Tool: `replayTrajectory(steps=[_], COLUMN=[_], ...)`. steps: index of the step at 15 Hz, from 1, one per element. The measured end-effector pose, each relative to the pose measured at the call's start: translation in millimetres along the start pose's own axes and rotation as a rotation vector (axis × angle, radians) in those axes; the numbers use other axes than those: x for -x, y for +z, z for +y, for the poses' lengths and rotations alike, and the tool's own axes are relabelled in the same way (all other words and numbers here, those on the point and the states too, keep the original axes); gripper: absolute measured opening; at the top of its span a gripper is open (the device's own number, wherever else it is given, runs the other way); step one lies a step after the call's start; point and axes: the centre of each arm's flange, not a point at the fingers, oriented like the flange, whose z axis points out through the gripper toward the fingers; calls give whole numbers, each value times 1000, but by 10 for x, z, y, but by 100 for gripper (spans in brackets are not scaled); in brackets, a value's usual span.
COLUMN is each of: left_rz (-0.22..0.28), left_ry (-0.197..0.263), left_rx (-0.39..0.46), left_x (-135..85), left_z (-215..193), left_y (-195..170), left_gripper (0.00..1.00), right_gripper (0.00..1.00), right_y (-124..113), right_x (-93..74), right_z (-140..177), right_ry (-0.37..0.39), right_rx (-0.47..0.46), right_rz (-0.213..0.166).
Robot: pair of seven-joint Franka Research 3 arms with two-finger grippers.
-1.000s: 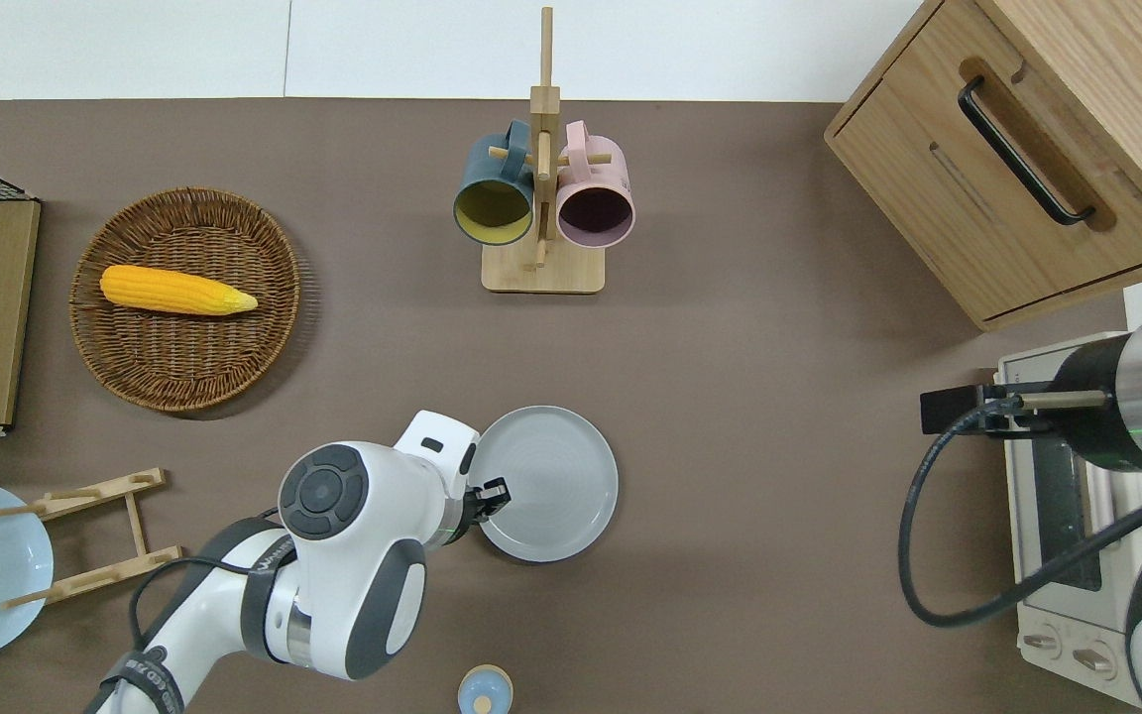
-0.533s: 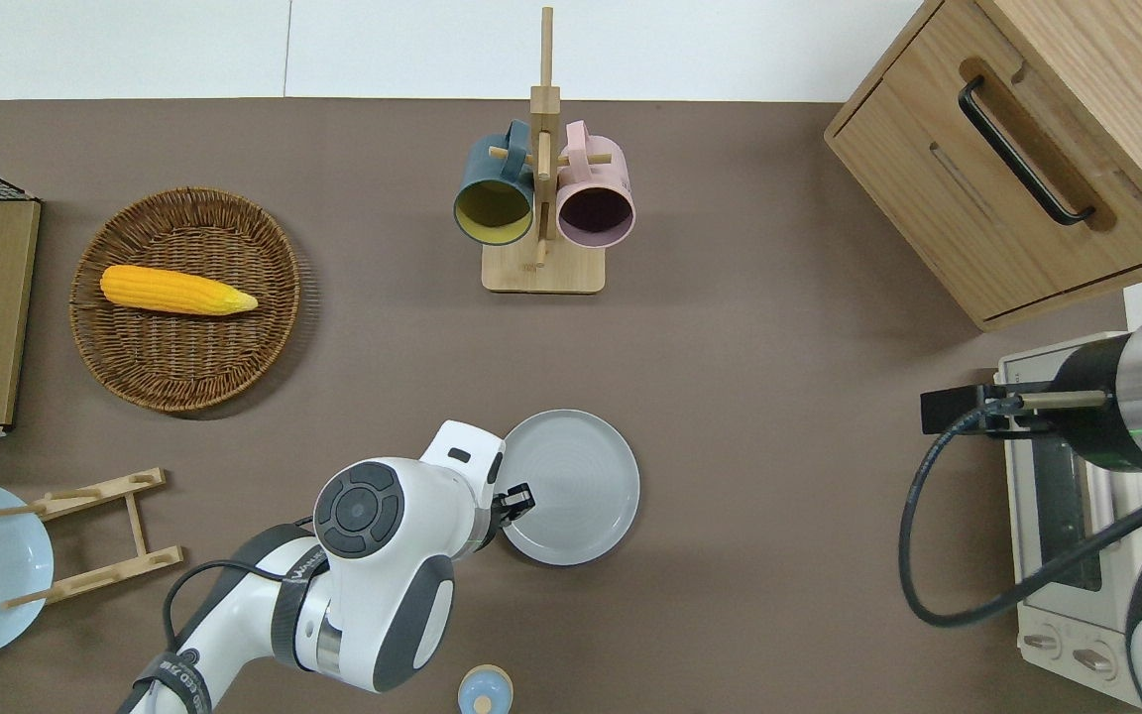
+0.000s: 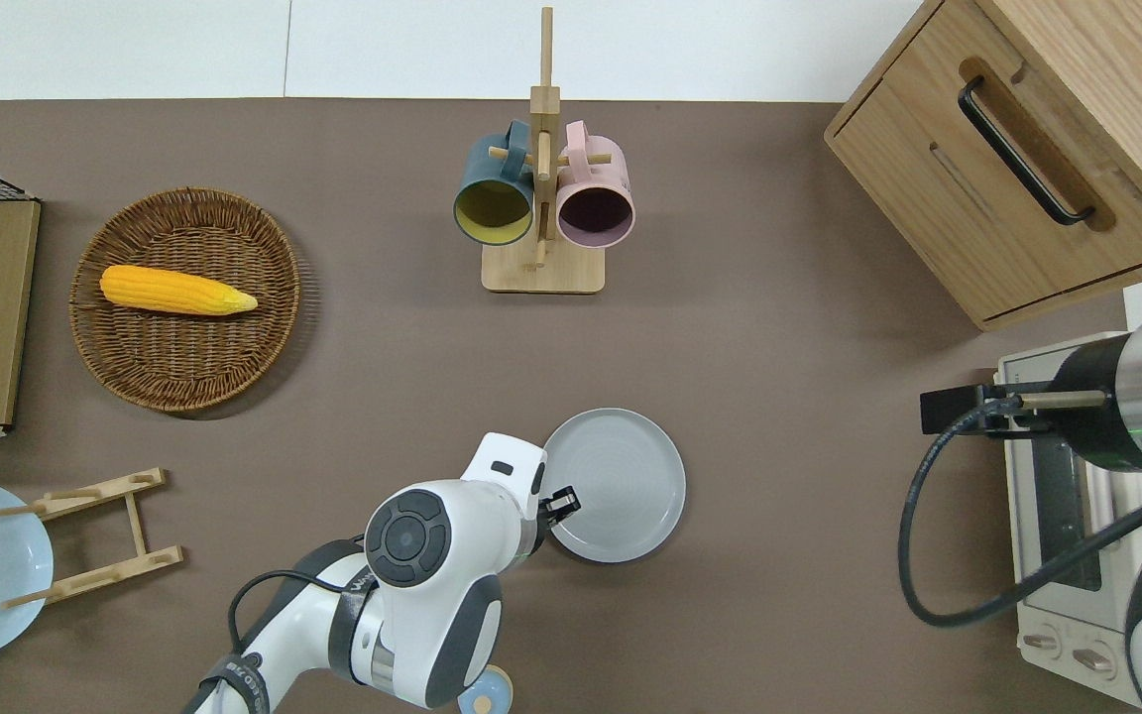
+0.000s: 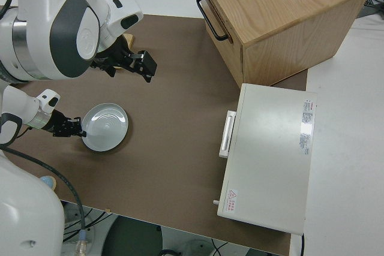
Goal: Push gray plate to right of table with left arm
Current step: 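Push the gray plate with the left gripper away from the basket, then continue pushing the gray plate with the left gripper toward the toaster oven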
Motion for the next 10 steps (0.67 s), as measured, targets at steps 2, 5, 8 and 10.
replayTrajectory(steps=[2,5,8,10], left_rz=[-4,-12,-18,-22], left_ry=[-7,-12,-17,-19], left_rx=[7,15,22,26], left_x=[69,142,200,228], left_z=[100,221,310,356], left_y=[45,87,102,114], left_gripper=[3,3,3,3], right_gripper=[100,100,100,100], right_y=[0,0,0,0], right_x=[0,0,0,0], right_z=[0,0,0,0], right_ry=[0,0,0,0], right_rx=[0,0,0,0], right_rz=[0,0,0,0])
